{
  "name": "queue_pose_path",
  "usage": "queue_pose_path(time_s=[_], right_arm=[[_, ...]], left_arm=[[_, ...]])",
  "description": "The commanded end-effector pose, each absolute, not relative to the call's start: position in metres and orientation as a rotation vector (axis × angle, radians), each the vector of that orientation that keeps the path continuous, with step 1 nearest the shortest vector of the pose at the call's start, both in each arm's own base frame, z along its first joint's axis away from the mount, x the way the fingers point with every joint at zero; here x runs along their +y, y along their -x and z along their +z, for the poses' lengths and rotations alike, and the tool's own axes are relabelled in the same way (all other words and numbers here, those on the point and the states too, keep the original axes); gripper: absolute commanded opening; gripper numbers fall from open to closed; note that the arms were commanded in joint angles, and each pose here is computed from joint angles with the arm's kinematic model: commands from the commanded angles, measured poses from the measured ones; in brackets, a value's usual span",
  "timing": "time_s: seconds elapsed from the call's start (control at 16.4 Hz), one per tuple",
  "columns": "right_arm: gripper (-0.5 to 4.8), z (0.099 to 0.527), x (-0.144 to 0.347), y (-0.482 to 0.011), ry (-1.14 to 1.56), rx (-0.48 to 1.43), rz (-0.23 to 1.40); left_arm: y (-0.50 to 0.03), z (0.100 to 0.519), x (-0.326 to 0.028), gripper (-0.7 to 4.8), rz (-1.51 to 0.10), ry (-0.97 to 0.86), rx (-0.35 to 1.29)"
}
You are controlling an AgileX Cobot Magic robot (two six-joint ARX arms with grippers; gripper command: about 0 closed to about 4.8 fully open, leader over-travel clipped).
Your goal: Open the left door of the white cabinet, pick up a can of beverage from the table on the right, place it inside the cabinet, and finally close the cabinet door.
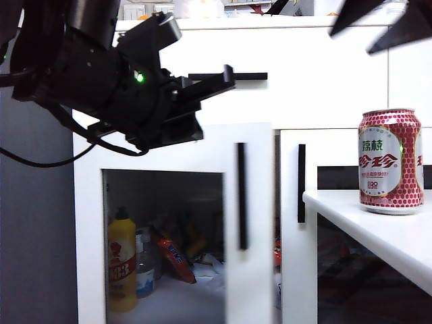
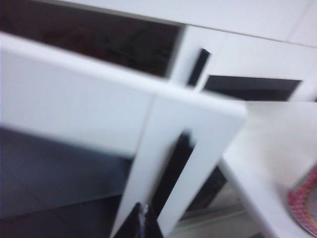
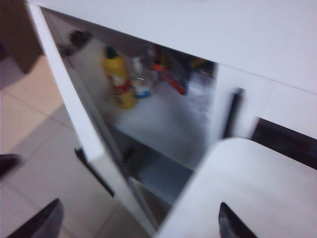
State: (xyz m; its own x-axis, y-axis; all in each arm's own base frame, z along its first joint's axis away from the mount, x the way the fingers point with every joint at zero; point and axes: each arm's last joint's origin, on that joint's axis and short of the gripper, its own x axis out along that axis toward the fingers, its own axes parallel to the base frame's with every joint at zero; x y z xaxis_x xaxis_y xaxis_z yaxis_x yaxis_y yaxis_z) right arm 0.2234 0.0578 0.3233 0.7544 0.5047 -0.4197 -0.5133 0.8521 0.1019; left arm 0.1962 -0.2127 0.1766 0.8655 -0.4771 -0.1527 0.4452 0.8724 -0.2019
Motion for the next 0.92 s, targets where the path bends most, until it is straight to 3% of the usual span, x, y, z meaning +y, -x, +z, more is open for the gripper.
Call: queue_pose_path(time_s=[0.06,0.92], right_arm=[[3.99,0.336,0.058,-0.224,0.028,0.349,0.553],[3.99,0.352,0.055,-0.216,0.043,0.228,0.527]], left_arm=[[-0.196,0.177,-0.213,-0.05,-0.484,0.163,0.199],[-0.197,0.182,-0.213,-0.05,-0.488,0.194,0.156]])
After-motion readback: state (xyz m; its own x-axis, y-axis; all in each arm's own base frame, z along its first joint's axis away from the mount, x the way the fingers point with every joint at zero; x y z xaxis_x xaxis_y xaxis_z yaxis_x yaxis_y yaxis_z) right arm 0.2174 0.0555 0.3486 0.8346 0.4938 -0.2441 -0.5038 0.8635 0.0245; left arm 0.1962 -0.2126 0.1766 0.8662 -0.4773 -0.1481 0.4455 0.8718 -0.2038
